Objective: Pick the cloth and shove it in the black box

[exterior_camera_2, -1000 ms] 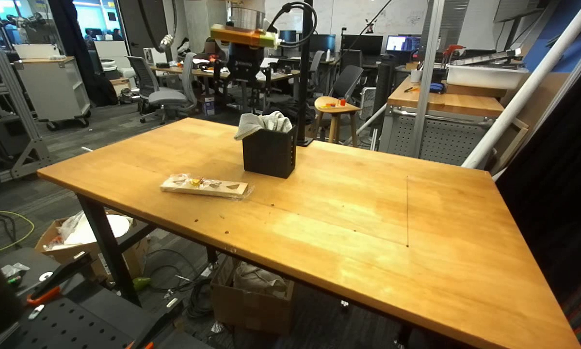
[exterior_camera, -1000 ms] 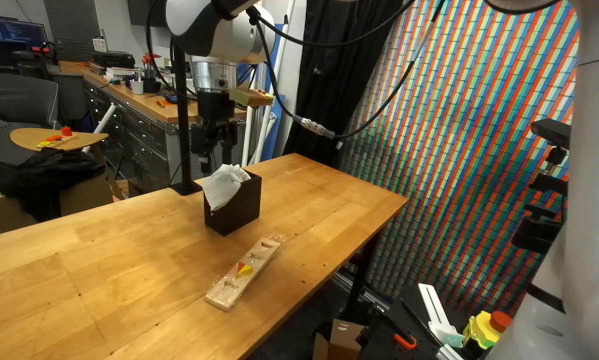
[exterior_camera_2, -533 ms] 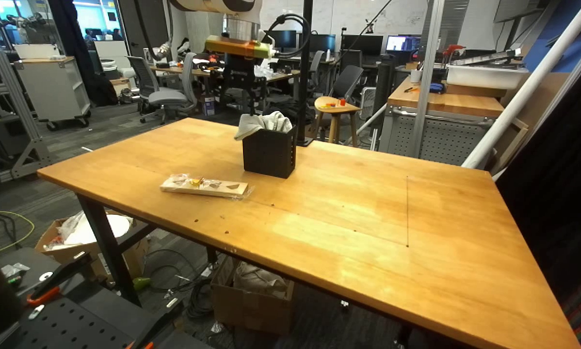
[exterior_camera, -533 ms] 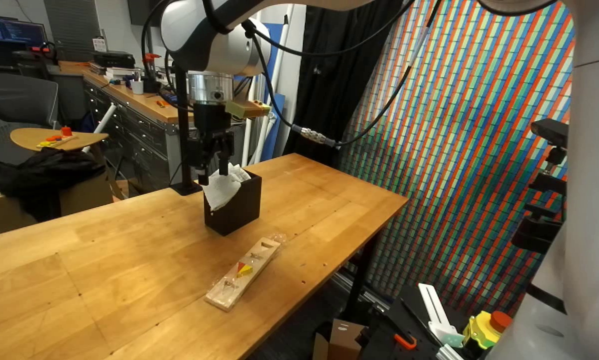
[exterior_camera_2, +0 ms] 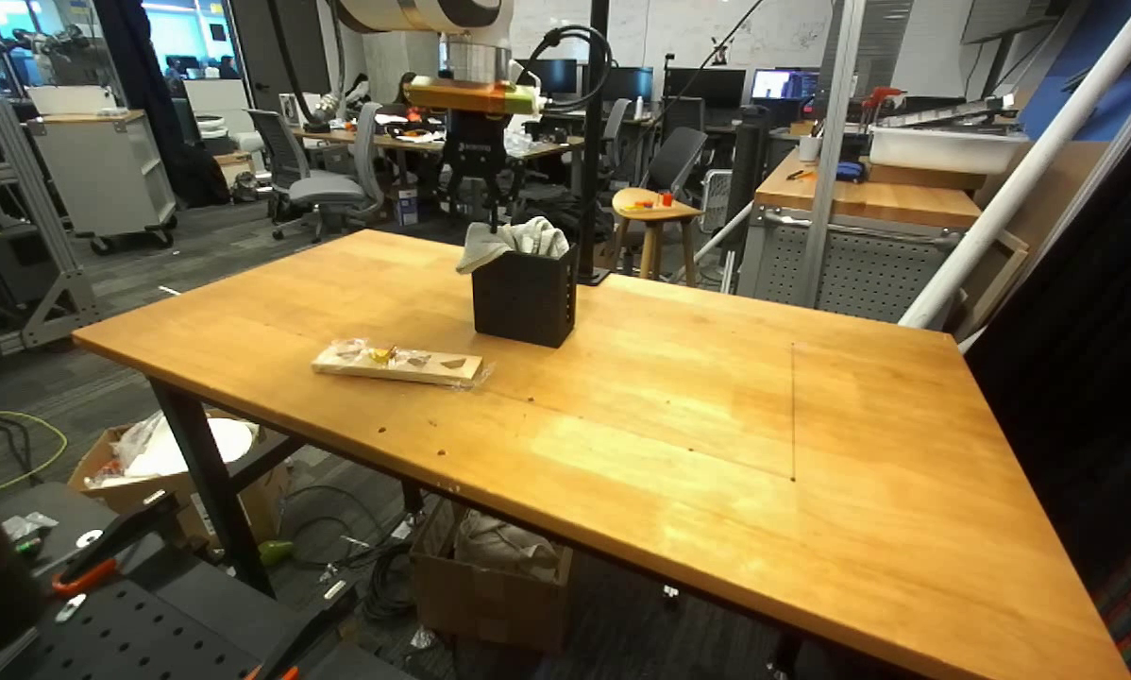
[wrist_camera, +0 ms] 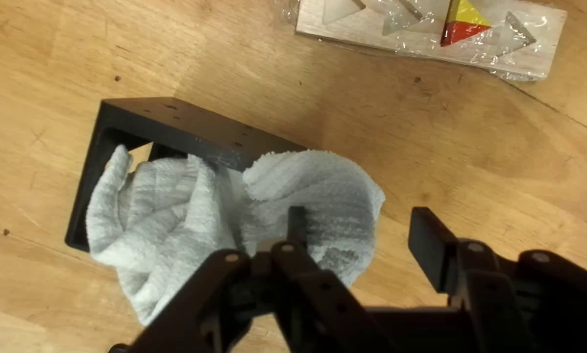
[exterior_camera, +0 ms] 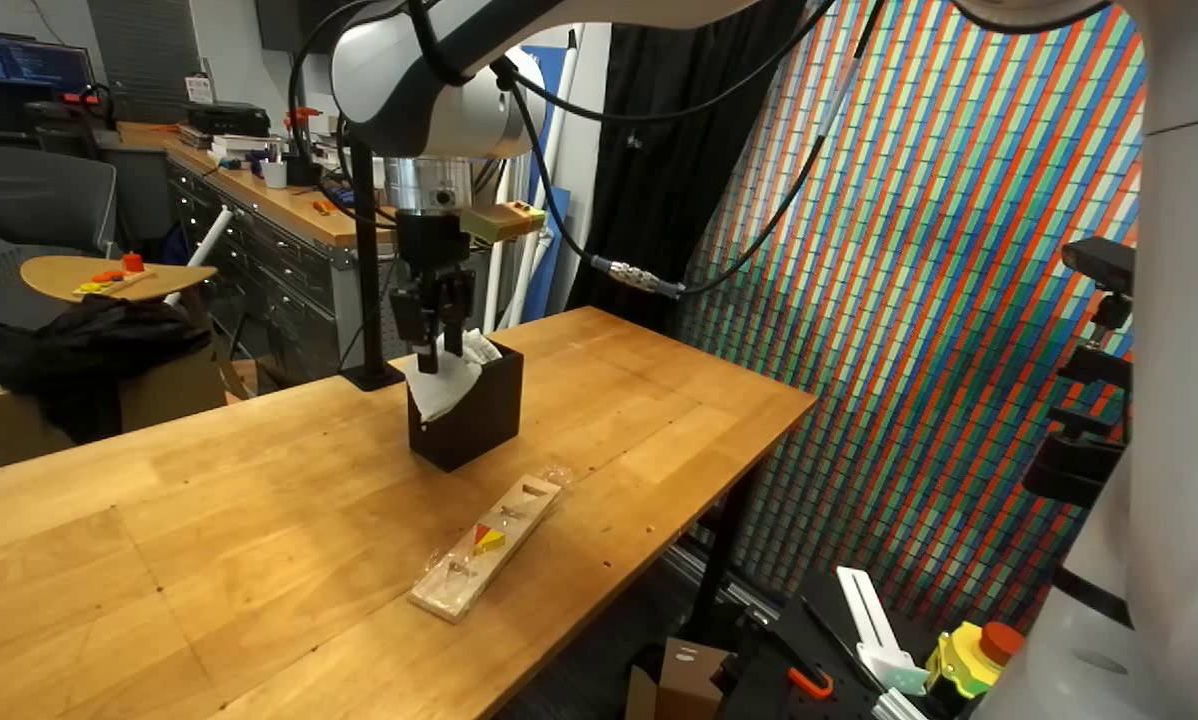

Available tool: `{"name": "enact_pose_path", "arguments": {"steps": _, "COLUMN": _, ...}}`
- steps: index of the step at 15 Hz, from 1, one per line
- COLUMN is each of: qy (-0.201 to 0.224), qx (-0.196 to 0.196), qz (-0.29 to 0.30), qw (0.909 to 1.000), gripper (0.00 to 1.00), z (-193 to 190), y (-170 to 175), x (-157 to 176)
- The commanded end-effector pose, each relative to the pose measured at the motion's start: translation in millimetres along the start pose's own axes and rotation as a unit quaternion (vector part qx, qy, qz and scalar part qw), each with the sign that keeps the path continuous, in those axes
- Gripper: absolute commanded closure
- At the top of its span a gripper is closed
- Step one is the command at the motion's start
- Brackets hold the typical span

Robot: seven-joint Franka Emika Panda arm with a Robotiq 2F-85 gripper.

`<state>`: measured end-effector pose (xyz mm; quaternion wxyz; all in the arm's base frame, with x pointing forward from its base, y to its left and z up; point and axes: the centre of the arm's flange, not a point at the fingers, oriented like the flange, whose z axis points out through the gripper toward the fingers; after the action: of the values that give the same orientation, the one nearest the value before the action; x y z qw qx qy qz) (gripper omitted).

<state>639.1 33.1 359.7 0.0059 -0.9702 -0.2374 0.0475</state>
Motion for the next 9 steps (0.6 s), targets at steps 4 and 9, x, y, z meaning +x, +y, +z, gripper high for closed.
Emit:
{"name": "enact_pose_path", "arguments": {"steps": 4, "qy": 0.008, "qx": -0.013, "qz": -0.001, "qw": 0.9999, "gripper": 0.94, "z": 0.8, "y": -0.5, "x": 1.0}}
{"name": "enact_pose_path", "arguments": {"steps": 9, "qy": 0.010, "qx": -0.015, "qz": -0.001, "qw": 0.9998, "gripper": 0.96, "z": -0.8, "y": 0.1, "x": 0.2}}
